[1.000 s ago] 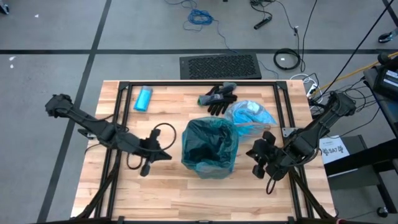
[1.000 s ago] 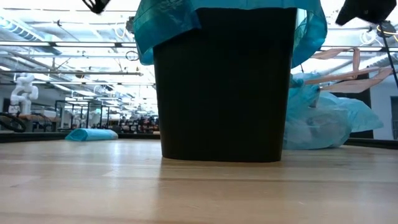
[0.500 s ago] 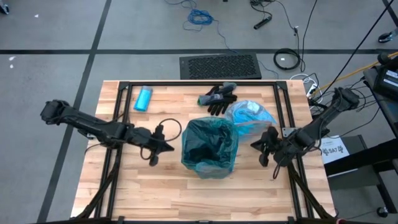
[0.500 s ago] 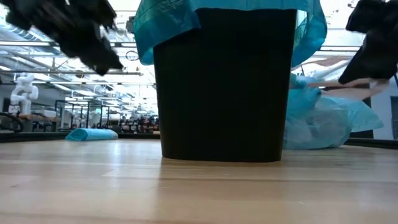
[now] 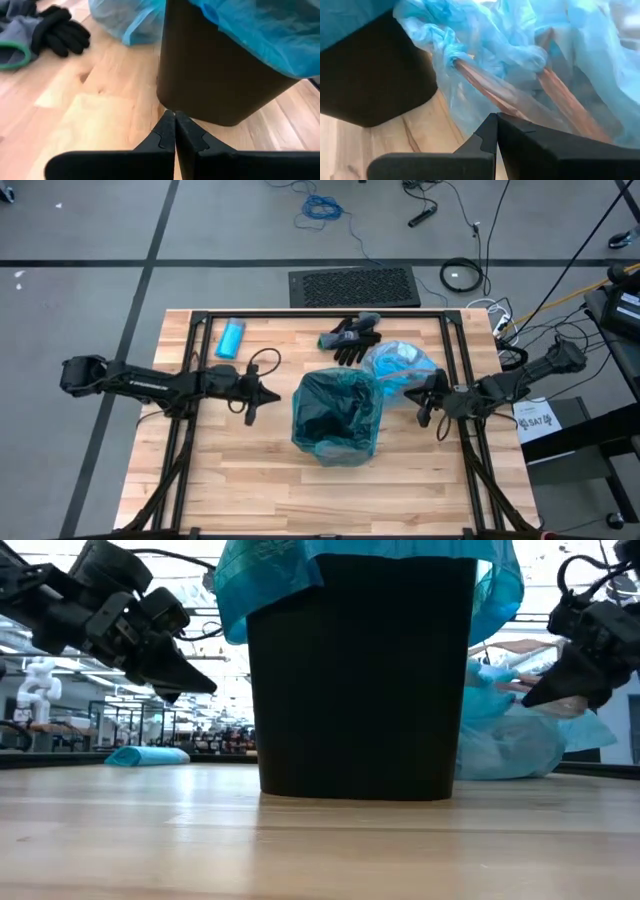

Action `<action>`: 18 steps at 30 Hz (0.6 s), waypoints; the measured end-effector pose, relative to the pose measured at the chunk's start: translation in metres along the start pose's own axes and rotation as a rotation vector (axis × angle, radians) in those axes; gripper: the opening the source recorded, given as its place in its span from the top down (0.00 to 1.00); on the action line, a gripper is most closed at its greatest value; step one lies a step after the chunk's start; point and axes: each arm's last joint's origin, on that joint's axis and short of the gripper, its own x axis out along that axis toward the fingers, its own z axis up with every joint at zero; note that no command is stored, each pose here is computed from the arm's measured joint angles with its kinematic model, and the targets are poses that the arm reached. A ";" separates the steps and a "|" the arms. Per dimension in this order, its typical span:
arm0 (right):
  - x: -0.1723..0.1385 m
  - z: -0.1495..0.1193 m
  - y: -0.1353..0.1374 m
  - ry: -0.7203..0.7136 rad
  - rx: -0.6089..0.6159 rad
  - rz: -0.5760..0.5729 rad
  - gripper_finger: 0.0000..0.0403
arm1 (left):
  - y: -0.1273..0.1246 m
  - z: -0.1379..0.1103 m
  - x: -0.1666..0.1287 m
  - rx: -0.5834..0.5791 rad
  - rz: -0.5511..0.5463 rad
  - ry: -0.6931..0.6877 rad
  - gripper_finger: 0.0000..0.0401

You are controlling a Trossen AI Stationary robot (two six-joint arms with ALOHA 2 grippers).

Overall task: Place trash/remove bag and relplace
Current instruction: Return To Home Position

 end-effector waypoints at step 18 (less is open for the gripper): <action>0.019 0.017 -0.045 -0.112 -0.071 0.241 1.00 | 0.049 0.006 -0.017 0.000 -0.059 -0.048 1.00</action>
